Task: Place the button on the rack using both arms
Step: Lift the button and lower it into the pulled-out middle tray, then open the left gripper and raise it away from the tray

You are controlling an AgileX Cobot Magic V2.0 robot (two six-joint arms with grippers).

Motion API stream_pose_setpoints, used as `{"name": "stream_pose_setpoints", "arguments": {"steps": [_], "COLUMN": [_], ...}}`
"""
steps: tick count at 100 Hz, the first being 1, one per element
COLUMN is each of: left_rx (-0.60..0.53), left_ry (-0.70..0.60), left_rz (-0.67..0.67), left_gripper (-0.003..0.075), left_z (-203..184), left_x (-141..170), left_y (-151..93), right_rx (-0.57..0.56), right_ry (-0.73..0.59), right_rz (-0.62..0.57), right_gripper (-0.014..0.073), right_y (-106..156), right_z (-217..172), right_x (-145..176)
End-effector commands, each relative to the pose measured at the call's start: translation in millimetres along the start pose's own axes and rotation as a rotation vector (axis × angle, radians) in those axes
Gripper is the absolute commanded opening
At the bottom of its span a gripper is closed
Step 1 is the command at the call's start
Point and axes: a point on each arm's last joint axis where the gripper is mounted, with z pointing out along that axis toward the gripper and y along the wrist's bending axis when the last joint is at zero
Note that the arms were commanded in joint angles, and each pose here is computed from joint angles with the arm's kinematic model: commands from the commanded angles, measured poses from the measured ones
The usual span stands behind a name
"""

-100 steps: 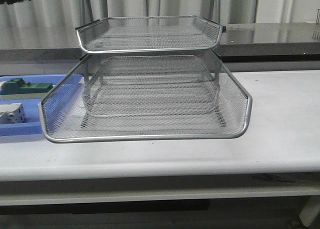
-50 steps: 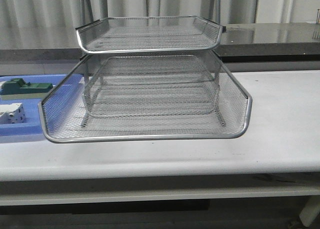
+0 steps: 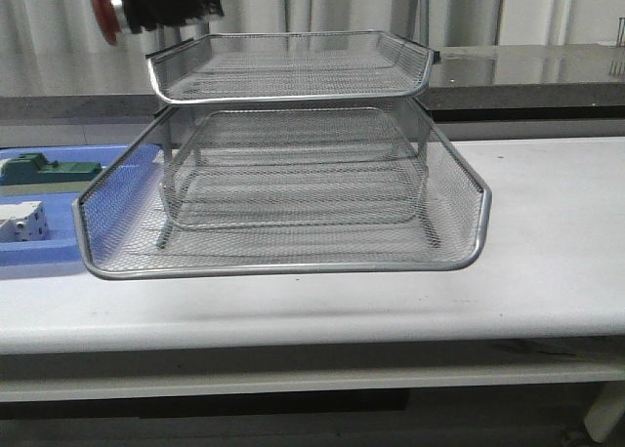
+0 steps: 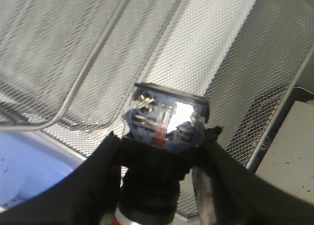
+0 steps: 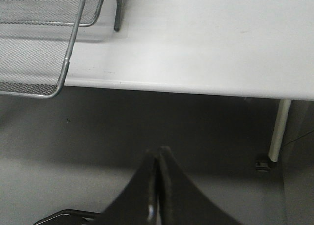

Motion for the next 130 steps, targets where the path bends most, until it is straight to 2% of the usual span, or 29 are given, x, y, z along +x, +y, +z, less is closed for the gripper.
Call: {"name": "stream_pose_setpoints", "arguments": {"steps": [1, 26, 48, 77, 85, 99, 107, 114, 130], "left_rx": [-0.009, 0.049, 0.069, 0.079, 0.077, 0.077, 0.075, 0.071, 0.070], "left_ry": [-0.088, -0.043, -0.012, 0.006, 0.005, 0.004, 0.001, -0.005, -0.006], "left_rz": [0.024, 0.084, 0.100, 0.101, 0.101, 0.101, 0.101, 0.100, 0.100], "left_gripper": [0.0062, 0.0062, 0.0062, 0.0071, 0.0125, 0.0330, 0.0404, 0.0432, 0.0432], "left_z": [-9, 43, 79, 90, 90, 91, 91, 91, 91], "left_x": [-15, -34, -40, -40, -40, -40, -40, -41, -41], "left_y": [-12, -27, -27, -26, -25, -25, -25, -25, -25], "right_rx": [-0.001, -0.001, -0.001, -0.001, -0.001, -0.001, -0.001, -0.001, -0.001], "right_ry": [-0.085, -0.085, -0.085, -0.085, -0.085, -0.085, -0.085, -0.085, -0.085], "right_rz": [-0.002, -0.002, -0.002, -0.002, -0.002, -0.002, -0.002, -0.002, -0.002], "right_gripper": [-0.0069, -0.0069, -0.0069, -0.0069, -0.0069, -0.0069, -0.0069, -0.0069, -0.0069], "right_y": [0, 0, 0, 0, 0, 0, 0, 0, 0], "right_z": [-7, -7, -7, -7, -7, -7, -7, -7, -7], "right_x": [-11, -11, -11, -11, -11, -11, -11, -11, -11]}}
